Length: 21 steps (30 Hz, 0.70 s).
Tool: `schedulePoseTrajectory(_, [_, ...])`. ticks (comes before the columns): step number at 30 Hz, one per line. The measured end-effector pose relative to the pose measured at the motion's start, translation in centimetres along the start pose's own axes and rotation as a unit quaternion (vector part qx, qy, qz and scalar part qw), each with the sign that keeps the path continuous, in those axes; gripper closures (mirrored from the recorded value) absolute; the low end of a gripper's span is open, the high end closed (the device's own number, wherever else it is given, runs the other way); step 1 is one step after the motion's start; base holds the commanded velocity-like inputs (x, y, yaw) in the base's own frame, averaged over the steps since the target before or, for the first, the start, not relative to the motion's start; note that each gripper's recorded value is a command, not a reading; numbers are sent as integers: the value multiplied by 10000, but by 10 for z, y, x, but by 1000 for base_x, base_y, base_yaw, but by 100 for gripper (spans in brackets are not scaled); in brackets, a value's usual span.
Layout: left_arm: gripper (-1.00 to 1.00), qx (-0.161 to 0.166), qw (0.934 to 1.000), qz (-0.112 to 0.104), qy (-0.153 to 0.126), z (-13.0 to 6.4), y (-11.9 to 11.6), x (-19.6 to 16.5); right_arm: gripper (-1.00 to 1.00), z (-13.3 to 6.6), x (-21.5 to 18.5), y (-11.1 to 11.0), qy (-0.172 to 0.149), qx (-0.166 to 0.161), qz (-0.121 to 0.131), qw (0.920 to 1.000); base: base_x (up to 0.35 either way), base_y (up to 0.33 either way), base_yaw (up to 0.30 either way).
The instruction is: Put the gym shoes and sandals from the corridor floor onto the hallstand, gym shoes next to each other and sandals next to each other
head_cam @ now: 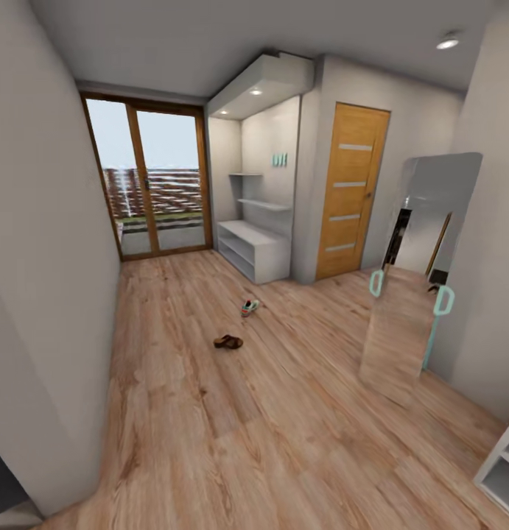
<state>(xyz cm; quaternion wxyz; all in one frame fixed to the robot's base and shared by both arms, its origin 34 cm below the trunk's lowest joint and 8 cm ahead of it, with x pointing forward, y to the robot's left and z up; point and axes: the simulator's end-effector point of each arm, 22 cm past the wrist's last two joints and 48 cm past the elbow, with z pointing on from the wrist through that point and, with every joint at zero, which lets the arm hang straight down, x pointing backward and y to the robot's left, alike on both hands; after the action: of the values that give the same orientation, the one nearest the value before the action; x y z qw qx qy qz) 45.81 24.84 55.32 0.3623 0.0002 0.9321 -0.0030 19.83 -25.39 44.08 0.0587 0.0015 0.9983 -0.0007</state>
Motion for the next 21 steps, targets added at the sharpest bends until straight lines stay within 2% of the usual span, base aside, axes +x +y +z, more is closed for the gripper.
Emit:
schedulePoseTrajectory(5, [-100, -12, 9998, -22, -203, 0, 1, -8, -100, 0, -9, 0, -91, 2, -15, 10000, 347, -32, 0])
schedulePoseTrajectory(6, [-100, -15, 9996, -29, -274, 0, 2, -9, -100, 0, -18, -1, -188, 6, -29, 9998, 348, -4, 0])
schedulePoseTrajectory(13, [-100, -21, 9995, -15, -306, 0, 3, -10, -100, 0, -22, -1, -232, 6, -43, 9997, 348, -1, 0])
schedulePoseTrajectory(15, [-100, -16, 9994, -2, -333, 0, 2, -13, -100, -2, -44, -1, -455, 5, -46, 9990, 348, 0, 0])
schedulePoseTrajectory(18, [-100, -16, 9977, 18, -682, 6, 2, -56, -100, -10, -100, 0, -1050, 7, -52, 9945, 348, 0, 0])
schedulePoseTrajectory(21, [-100, -17, 9957, 20, -928, 11, 2, -94, -100, -21, -141, 0, -1481, 4, -54, 9890, 348, 0, 0])
